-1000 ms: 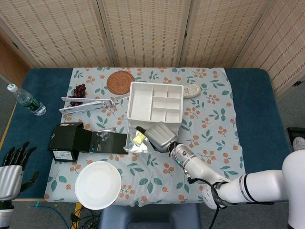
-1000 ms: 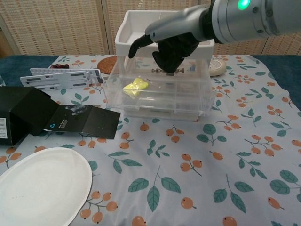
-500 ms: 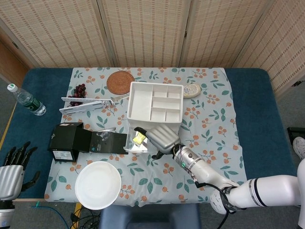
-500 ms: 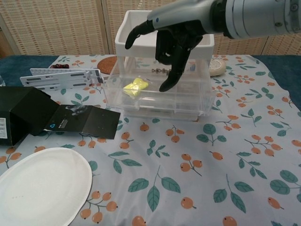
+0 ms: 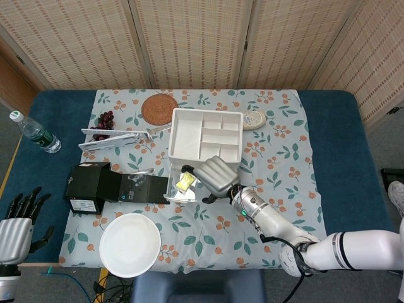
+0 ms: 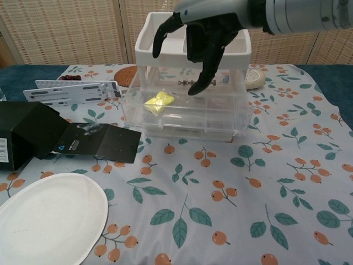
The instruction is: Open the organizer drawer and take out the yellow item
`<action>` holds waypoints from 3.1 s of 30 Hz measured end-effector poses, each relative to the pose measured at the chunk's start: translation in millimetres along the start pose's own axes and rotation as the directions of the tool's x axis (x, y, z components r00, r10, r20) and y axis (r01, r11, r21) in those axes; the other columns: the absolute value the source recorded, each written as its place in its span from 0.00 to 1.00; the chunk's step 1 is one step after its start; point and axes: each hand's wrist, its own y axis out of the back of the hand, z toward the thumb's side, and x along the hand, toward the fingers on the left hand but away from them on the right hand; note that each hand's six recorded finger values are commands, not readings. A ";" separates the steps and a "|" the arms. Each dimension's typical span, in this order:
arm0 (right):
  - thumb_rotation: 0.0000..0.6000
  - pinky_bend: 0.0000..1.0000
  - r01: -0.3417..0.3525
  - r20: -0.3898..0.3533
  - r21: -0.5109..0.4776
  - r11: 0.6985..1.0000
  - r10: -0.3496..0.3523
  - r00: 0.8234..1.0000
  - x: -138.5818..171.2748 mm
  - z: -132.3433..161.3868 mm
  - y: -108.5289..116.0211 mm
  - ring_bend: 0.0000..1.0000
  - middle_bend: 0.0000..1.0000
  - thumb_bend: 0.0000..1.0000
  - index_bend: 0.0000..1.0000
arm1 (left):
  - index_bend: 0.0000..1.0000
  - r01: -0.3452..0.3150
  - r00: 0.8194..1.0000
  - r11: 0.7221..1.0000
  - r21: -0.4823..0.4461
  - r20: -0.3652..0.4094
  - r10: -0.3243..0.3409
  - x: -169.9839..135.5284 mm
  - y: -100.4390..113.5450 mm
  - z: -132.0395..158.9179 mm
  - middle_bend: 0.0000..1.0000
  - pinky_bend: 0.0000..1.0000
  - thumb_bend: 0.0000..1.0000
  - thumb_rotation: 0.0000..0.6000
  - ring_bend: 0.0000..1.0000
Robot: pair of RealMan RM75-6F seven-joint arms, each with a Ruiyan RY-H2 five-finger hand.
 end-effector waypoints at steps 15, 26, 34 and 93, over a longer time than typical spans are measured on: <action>1.00 1.00 -0.026 -0.001 0.325 0.945 0.028 1.000 -32.2 4.6 -16.5 1.00 1.00 0.19 0.32 | 0.15 -0.001 1.000 1.000 0.001 -0.017 0.001 -3.5 0.6 -5.8 0.07 0.06 0.32 1.00 0.12; 1.00 1.00 -0.005 -0.025 0.388 0.922 0.016 1.000 -53.0 16.1 -31.7 1.00 1.00 0.22 0.32 | 0.15 -0.003 1.000 1.000 0.003 -0.023 0.003 -3.8 1.3 -6.9 0.07 0.06 0.32 1.00 0.12; 1.00 1.00 -0.011 -0.020 0.399 0.917 0.020 1.000 -62.9 19.7 -36.4 1.00 1.00 0.24 0.32 | 0.15 -0.002 1.000 1.000 0.005 -0.030 0.002 -5.3 1.8 -9.1 0.07 0.06 0.32 1.00 0.12; 1.00 1.00 -0.017 -0.009 0.419 0.908 0.023 1.000 -63.8 20.9 -50.3 1.00 1.00 0.36 0.47 | 0.15 -0.003 0.999 1.000 0.008 -0.043 0.003 -7.3 2.3 -14.3 0.07 0.06 0.32 1.00 0.12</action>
